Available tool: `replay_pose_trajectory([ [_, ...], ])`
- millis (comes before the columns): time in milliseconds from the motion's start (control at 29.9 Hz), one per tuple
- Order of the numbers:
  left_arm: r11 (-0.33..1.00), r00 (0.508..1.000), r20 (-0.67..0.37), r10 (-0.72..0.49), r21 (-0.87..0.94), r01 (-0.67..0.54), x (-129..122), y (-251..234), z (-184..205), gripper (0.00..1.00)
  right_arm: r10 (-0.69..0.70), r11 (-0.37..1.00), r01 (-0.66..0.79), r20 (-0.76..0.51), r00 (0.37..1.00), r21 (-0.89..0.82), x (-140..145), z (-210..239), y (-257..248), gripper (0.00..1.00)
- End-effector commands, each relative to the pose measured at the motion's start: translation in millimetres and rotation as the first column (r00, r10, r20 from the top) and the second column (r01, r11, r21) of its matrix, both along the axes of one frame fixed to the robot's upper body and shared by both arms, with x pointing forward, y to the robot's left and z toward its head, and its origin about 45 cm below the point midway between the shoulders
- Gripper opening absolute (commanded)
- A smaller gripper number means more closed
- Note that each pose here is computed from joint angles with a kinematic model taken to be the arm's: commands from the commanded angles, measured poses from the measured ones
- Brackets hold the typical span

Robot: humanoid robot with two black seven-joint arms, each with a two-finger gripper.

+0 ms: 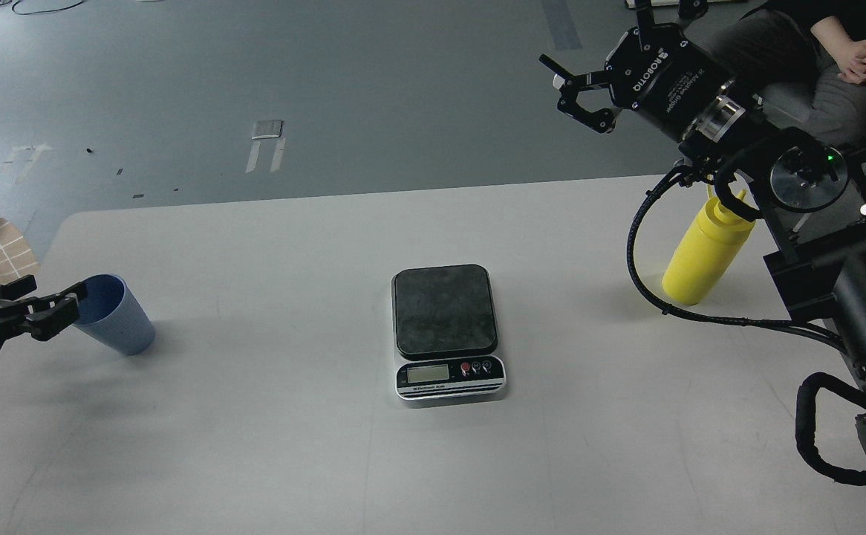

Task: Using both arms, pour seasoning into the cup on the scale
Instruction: 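Lower the left gripper to the blue cup and grasp it, then lift the blue cup with the left gripper and carry it over the scale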

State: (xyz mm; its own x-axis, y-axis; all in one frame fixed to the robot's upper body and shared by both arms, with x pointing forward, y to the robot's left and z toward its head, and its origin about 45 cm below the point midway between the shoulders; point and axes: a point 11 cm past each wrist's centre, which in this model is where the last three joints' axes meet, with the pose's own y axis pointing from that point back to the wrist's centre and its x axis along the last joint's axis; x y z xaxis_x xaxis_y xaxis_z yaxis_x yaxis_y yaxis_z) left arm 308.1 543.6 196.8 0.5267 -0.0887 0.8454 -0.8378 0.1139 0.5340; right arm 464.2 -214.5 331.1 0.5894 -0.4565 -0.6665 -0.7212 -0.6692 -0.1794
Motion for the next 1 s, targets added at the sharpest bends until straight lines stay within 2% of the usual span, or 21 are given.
replay_pose_trajectory([
  [0, 1.0, 1.0, -0.026, 0.002, -0.021, -0.002, 0.4, -4.9, -6.1, 0.7, 0.0, 1.0, 0.0, 0.0, 1.0, -0.002, 0.0, 0.0, -0.5, 1.0],
  [267, 0.999, 0.999, -0.037, 0.005, -0.043, -0.007, 1.1, -10.4, -14.2, 0.7, -0.003, 1.0, 0.003, -0.001, 1.0, 0.0, 0.3, -0.1, -1.2, 1.0],
  [301, 0.999, 0.999, -0.038, 0.014, -0.044, -0.015, 1.2, -9.0, -16.0, 0.67, -0.002, 1.0, 0.002, -0.001, 1.0, -0.001, 0.2, -0.3, -0.8, 1.0],
  [368, 0.999, 0.999, -0.043, 0.022, -0.043, -0.024, 0.0, -7.3, -19.1, 0.56, -0.002, 1.0, 0.002, -0.001, 1.0, -0.001, 0.2, -0.3, -0.8, 1.0],
  [401, 0.999, 0.999, -0.043, 0.022, -0.043, -0.024, 0.5, -7.4, -18.8, 0.54, -0.003, 1.0, 0.003, -0.001, 1.0, 0.0, 0.3, -0.1, -1.2, 1.0],
  [468, 0.999, 0.998, -0.053, 0.019, -0.04, -0.021, -1.2, -7.8, -21.2, 0.43, -0.003, 1.0, 0.003, -0.001, 1.0, -0.002, 0.2, -0.2, -1.5, 1.0],
  [501, 0.999, 0.998, -0.053, 0.019, -0.04, -0.021, -1.2, -7.8, -21.2, 0.43, -0.003, 1.0, 0.003, -0.001, 1.0, -0.002, 0.2, -0.2, -1.5, 1.0],
  [602, 0.999, 0.998, -0.053, 0.017, -0.038, -0.019, -1.4, -7.9, -21.5, 0.27, -0.002, 1.0, 0.002, -0.002, 1.0, -0.001, 0.3, -0.8, -1.1, 1.0],
  [668, 0.999, 0.998, -0.053, 0.018, -0.04, -0.02, -1.3, -7.9, -21.4, 0.02, -0.003, 1.0, 0.003, -0.002, 1.0, -0.003, 0.3, -0.9, -1.1, 1.0],
  [969, 0.994, 0.998, -0.004, 0.063, -0.084, -0.063, 9.6, -4.9, -10.7, 0.0, -0.003, 1.0, 0.003, -0.001, 1.0, -0.002, 0.2, -0.2, -1.5, 1.0],
])
